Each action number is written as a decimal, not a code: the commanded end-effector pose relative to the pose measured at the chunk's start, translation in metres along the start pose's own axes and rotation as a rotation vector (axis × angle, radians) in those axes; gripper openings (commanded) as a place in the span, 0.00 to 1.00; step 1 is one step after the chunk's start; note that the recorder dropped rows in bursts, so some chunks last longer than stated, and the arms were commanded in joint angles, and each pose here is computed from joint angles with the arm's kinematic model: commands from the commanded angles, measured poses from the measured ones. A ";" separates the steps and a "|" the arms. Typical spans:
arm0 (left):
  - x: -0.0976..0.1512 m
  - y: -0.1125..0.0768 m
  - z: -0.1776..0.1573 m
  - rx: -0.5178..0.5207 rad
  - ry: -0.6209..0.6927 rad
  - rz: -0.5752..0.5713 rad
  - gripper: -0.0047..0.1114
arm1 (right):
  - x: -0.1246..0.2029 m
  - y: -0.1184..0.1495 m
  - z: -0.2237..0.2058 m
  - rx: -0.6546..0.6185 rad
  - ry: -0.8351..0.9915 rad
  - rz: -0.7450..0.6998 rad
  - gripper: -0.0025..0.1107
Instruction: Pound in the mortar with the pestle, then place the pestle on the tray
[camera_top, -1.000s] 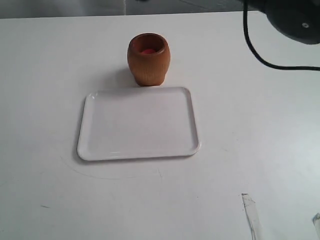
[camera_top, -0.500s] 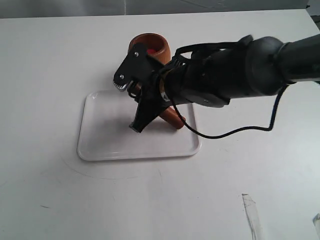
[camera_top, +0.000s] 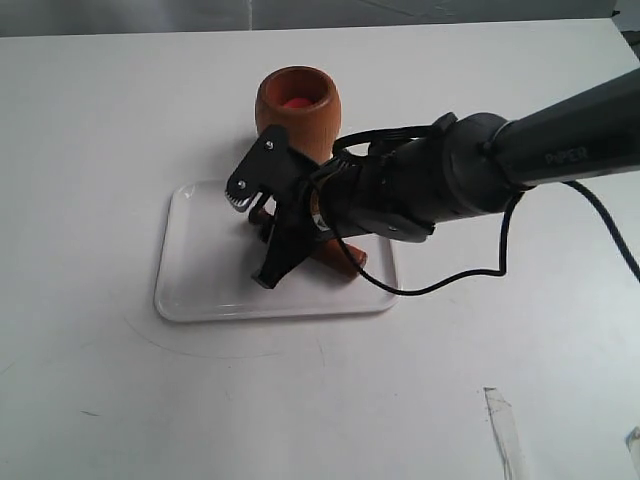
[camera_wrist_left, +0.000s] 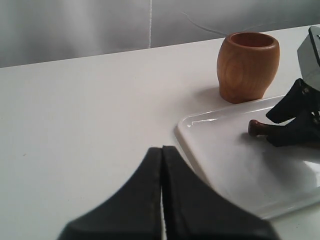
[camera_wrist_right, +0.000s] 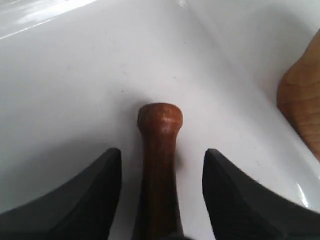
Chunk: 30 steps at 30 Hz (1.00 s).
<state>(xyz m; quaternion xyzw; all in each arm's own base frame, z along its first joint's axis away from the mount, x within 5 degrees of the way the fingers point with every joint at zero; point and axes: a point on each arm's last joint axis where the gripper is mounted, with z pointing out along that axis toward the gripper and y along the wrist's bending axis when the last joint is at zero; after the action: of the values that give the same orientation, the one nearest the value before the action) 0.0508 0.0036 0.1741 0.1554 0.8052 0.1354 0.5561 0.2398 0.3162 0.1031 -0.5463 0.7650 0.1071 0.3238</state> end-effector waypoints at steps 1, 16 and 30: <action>0.000 -0.001 0.000 0.008 -0.007 -0.012 0.04 | -0.029 -0.008 -0.034 0.032 -0.122 0.021 0.46; 0.000 -0.001 0.000 0.008 -0.007 -0.012 0.04 | -0.045 0.024 -0.278 0.054 -0.761 0.004 0.02; 0.000 -0.001 0.000 0.008 -0.007 -0.012 0.04 | 0.025 0.048 -0.296 -0.061 -0.837 0.128 0.02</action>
<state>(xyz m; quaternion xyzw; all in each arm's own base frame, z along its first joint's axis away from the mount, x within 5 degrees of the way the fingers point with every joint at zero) 0.0508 0.0036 0.1741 0.1554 0.8052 0.1354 0.5561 0.0816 0.1648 0.3100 -0.4217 0.5890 0.3566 0.5900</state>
